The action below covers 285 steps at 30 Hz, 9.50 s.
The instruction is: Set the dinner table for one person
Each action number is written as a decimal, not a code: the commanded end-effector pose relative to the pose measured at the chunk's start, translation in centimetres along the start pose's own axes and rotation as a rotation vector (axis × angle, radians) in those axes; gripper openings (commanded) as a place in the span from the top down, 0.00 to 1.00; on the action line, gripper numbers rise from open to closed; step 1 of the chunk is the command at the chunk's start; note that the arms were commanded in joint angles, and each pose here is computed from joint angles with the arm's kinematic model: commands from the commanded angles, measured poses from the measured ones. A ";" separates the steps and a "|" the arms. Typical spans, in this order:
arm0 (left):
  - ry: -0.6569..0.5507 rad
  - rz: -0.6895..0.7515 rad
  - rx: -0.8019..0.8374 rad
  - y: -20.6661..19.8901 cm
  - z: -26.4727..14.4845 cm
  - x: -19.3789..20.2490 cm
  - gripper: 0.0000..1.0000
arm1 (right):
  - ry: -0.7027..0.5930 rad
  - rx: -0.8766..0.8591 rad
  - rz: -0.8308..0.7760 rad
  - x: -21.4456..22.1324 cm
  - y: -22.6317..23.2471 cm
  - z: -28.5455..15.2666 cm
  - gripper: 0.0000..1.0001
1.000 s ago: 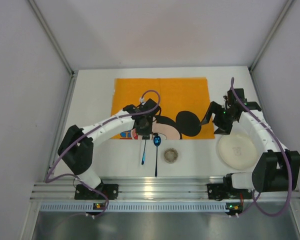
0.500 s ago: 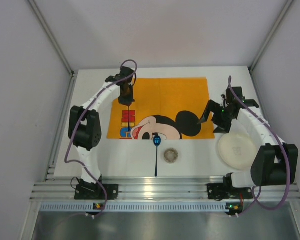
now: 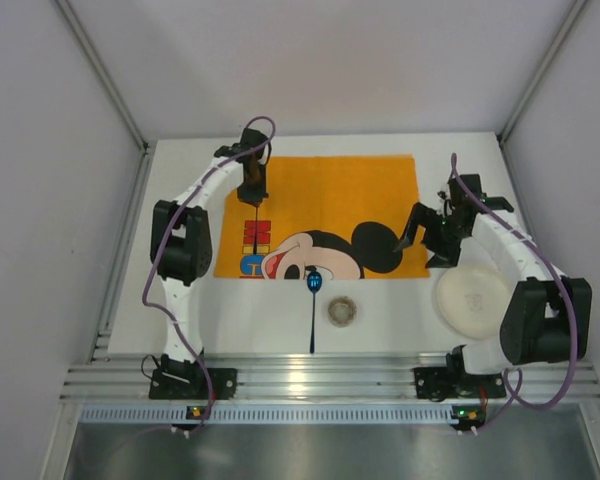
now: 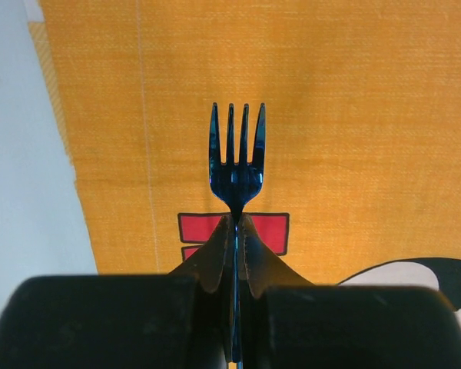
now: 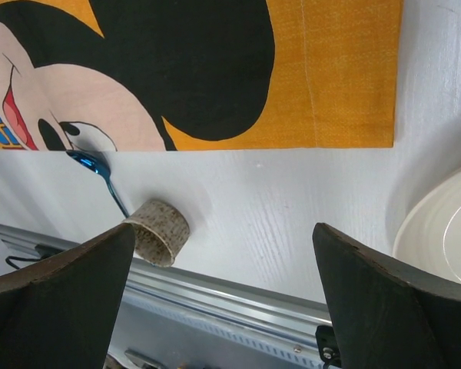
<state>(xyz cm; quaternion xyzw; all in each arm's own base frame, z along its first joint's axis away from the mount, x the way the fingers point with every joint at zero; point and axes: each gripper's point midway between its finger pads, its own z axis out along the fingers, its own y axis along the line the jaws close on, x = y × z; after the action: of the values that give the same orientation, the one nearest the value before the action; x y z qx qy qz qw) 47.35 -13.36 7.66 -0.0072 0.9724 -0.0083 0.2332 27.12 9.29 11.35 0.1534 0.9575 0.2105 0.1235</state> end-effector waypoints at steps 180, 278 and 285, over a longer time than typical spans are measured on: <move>-0.287 -0.310 -0.056 10.3 -25.4 15.6 0.02 | -0.418 -0.302 -0.652 -3.1 32.7 -1.4 0.00; -0.208 -0.298 -0.031 8.8 -22.0 14.6 0.02 | -0.255 0.218 -0.093 -23.6 6.9 9.7 1.00; -0.205 -0.302 -0.049 8.8 -21.7 13.8 0.02 | -0.275 0.278 -0.036 -24.8 4.9 11.7 1.00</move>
<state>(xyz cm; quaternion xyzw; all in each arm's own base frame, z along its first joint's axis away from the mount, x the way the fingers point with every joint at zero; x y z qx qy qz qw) 24.46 -4.79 19.41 -0.1478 0.9377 -0.0223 0.3137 53.07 10.29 6.44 0.1544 0.9638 0.0567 0.2097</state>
